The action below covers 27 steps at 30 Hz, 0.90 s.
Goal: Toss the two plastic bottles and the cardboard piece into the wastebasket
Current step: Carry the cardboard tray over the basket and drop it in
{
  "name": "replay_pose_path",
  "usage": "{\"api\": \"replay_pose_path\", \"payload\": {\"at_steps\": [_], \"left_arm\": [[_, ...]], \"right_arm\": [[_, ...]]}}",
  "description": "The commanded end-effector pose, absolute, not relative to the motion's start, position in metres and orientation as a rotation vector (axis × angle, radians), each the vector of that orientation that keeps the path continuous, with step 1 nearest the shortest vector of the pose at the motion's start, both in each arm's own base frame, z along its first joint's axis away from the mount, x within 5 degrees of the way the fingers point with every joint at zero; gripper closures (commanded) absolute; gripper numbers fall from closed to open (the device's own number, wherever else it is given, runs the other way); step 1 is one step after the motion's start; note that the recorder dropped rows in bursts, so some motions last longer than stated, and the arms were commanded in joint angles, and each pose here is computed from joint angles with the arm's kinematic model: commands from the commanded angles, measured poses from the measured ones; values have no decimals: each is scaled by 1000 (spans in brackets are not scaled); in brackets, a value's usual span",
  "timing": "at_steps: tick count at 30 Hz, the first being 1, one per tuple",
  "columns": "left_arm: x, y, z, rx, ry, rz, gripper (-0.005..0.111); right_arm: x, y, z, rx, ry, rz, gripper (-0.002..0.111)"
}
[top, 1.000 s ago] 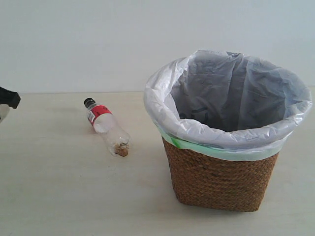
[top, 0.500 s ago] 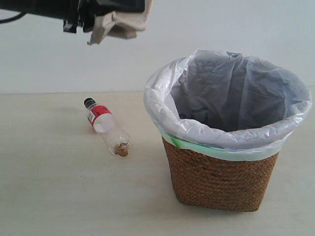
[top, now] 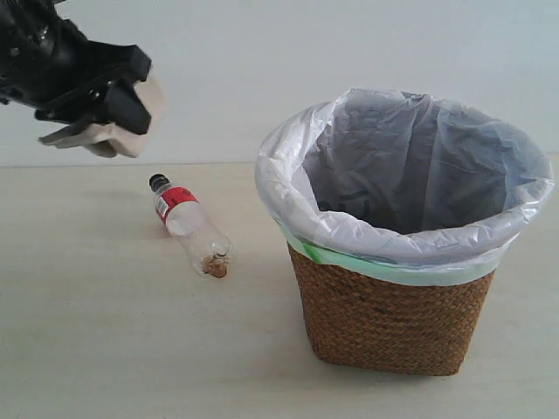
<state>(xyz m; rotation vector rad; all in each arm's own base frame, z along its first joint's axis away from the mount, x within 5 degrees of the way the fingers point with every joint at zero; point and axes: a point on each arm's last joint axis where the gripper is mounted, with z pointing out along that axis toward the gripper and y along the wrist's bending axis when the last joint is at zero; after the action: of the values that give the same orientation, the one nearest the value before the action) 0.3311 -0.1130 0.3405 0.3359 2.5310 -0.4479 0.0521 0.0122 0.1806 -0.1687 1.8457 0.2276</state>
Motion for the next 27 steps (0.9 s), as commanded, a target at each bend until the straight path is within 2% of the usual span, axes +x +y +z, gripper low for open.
{"api": "replay_pose_path", "payload": {"at_steps": [1,9,13,20,25,27], "left_arm": [[331,-107,342,249,2583,-326,103],[325,-164,354,489,2521,-381,103],[326,-177,360,545,2538,-390,103],[329,-143,354,521,2681,-153,103],[343,-100,355,224,2675,146,103],[345,-94,351,141,2680,182,103]], "right_arm": [[52,12,181,-170,1837,220,108],[52,12,181,-170,1837,220,108],[52,12,181,-170,1837,220,108],[52,12,181,-170,1837,220,108],[52,12,181,-170,1837,220,108],[52,12,181,-170,1837,220,108]]}}
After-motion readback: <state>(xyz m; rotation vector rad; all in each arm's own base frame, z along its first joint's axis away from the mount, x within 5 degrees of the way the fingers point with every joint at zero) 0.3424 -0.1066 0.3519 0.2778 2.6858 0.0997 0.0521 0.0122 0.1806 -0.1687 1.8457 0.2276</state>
